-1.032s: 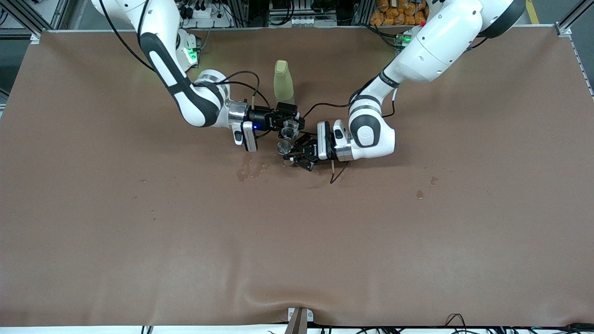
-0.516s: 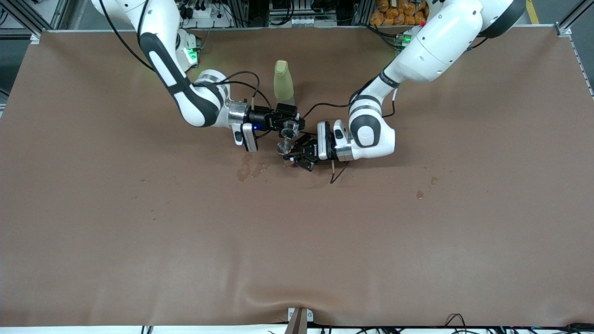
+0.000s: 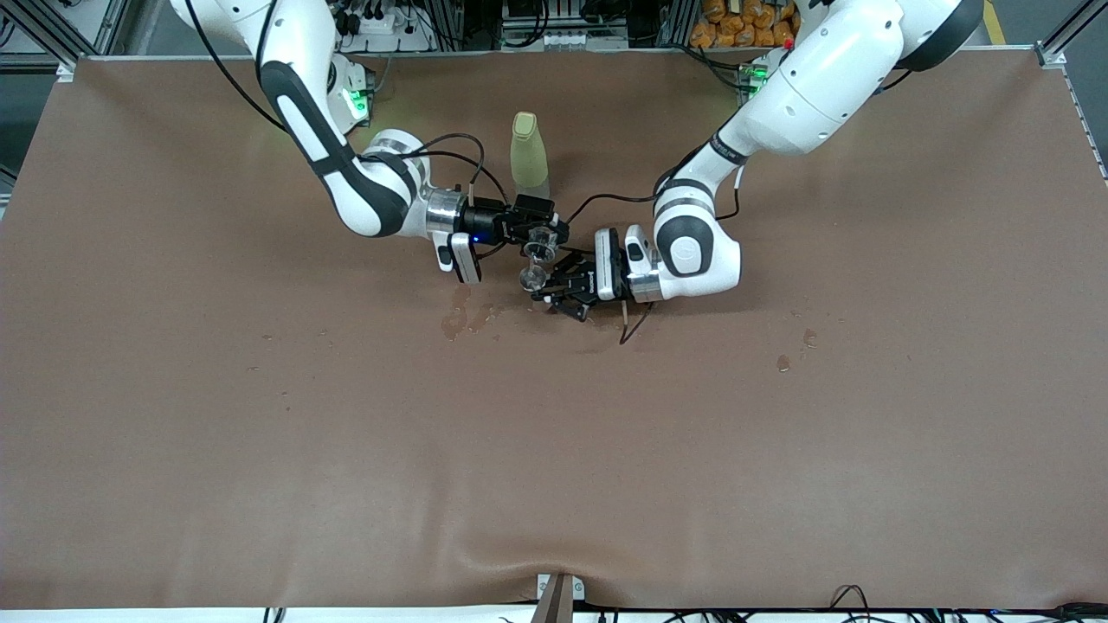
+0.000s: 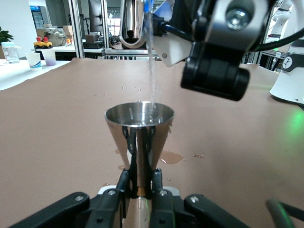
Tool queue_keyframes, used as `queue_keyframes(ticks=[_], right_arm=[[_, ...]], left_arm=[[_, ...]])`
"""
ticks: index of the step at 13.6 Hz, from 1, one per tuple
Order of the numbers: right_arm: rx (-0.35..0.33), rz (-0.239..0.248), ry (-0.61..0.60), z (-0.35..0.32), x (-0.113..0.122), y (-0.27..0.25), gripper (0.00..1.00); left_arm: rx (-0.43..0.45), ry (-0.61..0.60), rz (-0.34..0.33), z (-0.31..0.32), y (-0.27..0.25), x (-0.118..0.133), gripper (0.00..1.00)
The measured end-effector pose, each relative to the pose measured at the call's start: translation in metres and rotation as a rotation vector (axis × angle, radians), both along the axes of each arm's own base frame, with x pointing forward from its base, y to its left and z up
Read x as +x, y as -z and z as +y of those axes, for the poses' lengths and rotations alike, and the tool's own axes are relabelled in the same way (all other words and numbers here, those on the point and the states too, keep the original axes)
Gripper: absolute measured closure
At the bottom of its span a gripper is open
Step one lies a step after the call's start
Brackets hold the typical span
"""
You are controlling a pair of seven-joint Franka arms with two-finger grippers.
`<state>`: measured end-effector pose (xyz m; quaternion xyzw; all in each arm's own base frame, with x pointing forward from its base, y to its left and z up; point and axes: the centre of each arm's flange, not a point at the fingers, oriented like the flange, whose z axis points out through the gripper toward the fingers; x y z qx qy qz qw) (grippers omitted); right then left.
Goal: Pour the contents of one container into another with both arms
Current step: 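Pour liquid from the beaker into the jigger held by the left gripper, then tilt the beaker back upright with the right gripper above the jigger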
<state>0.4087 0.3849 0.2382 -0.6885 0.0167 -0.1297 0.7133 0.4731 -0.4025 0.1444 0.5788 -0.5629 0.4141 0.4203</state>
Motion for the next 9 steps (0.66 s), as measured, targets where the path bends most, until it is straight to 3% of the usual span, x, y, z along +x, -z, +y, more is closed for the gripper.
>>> queue_keyframes(ticks=[9], right_arm=[[0.016, 0.035, 0.010, 0.0031, -0.0018, -0.0010, 0.85]], left_arm=[[-0.003, 0.003, 0.001, -0.0020, -0.0012, -0.0016, 0.79]])
